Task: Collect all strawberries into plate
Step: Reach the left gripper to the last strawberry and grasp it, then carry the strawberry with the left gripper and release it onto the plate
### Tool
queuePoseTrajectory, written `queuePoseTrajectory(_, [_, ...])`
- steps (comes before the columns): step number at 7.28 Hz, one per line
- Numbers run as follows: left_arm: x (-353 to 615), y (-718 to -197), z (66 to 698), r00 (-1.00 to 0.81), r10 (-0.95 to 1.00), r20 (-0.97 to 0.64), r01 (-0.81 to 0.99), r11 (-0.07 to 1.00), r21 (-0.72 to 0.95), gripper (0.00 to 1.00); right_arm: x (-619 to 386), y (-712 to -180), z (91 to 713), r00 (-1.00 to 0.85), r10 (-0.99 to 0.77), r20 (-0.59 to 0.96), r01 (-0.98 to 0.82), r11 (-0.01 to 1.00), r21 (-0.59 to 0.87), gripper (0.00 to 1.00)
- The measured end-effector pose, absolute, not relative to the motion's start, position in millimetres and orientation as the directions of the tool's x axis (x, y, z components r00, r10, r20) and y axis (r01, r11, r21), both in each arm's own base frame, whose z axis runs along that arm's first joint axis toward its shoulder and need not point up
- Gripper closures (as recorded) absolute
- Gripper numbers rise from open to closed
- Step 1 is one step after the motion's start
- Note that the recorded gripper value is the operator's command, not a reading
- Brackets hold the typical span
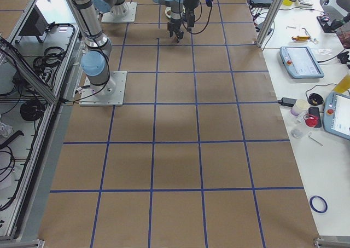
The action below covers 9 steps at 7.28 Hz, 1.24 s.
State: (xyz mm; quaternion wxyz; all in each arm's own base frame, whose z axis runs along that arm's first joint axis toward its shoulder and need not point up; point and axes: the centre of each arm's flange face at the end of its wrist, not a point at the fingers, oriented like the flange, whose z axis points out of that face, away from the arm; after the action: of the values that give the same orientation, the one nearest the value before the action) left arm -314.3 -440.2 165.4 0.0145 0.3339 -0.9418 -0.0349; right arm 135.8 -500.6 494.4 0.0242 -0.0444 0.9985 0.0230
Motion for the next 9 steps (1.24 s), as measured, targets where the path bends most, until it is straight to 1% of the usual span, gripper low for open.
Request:
queuePoseTrajectory(1, [-315, -442, 168, -0.778, -0.628, 0.011, -0.626, 0.777, 0.070, 0.99, 136, -501, 494, -0.995, -0.088, -0.050, -0.090, 0.995, 0.044, 0.00])
queuePoseTrajectory(4, [-318, -461, 186, -0.787, -0.616, 0.035, -0.616, 0.787, 0.026, 1.00, 136, -501, 494, -0.995, -0.088, -0.049, -0.090, 0.995, 0.044, 0.00])
queuePoseTrajectory(5, [-312, -467, 195, -0.795, -0.606, 0.021, -0.606, 0.796, 0.006, 1.00, 136, -501, 494, -0.995, -0.089, -0.049, -0.091, 0.995, 0.044, 0.00])
queuePoseTrajectory(7, [-249, -490, 208, -0.799, -0.591, -0.113, -0.593, 0.805, -0.017, 1.00, 136, -501, 494, -0.995, -0.088, -0.049, -0.090, 0.995, 0.044, 0.00])
queuePoseTrajectory(9, [-155, -507, 211, -0.832, -0.528, -0.172, -0.540, 0.841, 0.028, 1.00, 136, -501, 494, -0.995, -0.088, -0.049, -0.090, 0.995, 0.044, 0.00])
